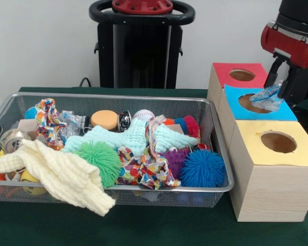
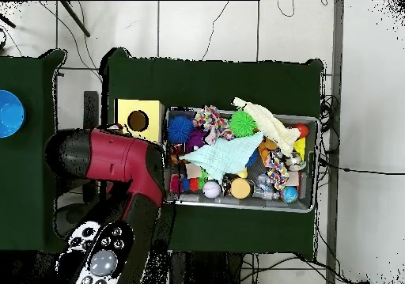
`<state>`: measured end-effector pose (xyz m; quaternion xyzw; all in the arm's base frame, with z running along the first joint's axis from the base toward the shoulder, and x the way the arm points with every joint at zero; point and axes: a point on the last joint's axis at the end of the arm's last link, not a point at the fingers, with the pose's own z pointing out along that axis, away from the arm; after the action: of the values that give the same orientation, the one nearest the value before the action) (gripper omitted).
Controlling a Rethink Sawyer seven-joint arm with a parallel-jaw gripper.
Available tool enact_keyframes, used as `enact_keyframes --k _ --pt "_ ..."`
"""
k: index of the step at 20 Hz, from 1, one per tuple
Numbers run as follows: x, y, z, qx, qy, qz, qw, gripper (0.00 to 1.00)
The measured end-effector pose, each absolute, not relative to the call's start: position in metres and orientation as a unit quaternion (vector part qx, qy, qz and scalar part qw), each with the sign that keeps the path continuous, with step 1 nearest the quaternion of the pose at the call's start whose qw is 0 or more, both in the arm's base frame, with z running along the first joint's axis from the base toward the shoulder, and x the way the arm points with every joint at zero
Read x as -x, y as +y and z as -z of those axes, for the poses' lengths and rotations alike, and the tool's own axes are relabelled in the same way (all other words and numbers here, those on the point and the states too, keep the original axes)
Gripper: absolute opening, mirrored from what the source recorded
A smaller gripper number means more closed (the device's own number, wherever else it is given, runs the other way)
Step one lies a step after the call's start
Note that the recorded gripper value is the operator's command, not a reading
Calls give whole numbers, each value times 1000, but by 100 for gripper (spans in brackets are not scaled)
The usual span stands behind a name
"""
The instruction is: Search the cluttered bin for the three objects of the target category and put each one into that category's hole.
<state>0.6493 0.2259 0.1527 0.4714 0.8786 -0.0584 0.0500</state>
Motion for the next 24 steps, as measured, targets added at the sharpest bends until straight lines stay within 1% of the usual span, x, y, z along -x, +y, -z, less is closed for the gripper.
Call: enact_keyframes --k 12,24 --pt "-650 226 -169 -474 877 49 56 0" --pt "-629 215 -163 -486 871 59 38 0"
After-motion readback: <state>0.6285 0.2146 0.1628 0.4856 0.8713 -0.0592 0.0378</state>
